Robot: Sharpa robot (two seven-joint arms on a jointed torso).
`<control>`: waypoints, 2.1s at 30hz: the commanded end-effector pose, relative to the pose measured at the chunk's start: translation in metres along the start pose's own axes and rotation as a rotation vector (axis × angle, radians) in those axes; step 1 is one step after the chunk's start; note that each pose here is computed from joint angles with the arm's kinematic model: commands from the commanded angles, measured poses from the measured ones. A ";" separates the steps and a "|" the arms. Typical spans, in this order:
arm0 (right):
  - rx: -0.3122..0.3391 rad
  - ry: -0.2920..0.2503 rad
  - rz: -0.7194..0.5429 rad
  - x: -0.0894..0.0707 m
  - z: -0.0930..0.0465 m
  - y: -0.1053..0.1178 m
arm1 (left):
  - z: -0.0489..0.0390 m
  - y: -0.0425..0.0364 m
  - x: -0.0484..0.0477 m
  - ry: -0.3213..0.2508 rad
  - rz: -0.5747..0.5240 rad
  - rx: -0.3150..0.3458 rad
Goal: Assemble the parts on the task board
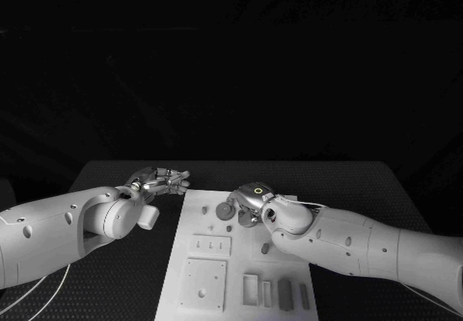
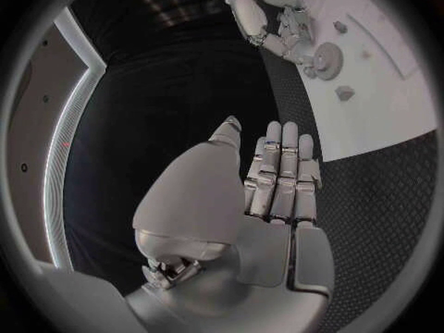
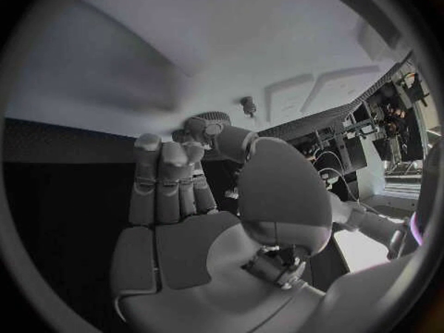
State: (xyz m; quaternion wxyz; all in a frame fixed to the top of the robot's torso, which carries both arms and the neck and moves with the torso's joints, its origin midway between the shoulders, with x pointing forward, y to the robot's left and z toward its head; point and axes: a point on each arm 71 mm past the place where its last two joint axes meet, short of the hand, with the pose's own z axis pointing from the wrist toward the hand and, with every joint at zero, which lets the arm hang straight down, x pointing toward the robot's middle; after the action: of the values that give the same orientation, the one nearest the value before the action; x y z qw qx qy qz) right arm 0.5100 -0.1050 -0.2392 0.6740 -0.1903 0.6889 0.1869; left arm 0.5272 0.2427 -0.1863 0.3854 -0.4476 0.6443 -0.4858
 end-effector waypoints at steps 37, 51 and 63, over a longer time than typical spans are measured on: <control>0.065 0.004 0.538 -0.023 -0.071 -0.140 | 0.0051 0.0055 -0.0190 -0.040 0.014 0.008; 0.131 0.059 0.515 0.008 -0.084 -0.161 | 0.0053 0.0085 -0.0175 -0.030 0.011 0.001; 0.166 0.069 0.513 0.024 -0.081 -0.162 | 0.0050 0.0095 -0.0158 -0.022 0.009 0.000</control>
State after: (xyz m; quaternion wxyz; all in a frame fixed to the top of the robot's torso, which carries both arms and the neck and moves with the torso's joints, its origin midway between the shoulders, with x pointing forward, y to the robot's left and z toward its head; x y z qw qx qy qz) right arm 0.5240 -0.2881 -0.2606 0.5976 0.0459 0.7484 0.2839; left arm 0.5350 0.2605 -0.1968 0.3986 -0.4577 0.6413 -0.4694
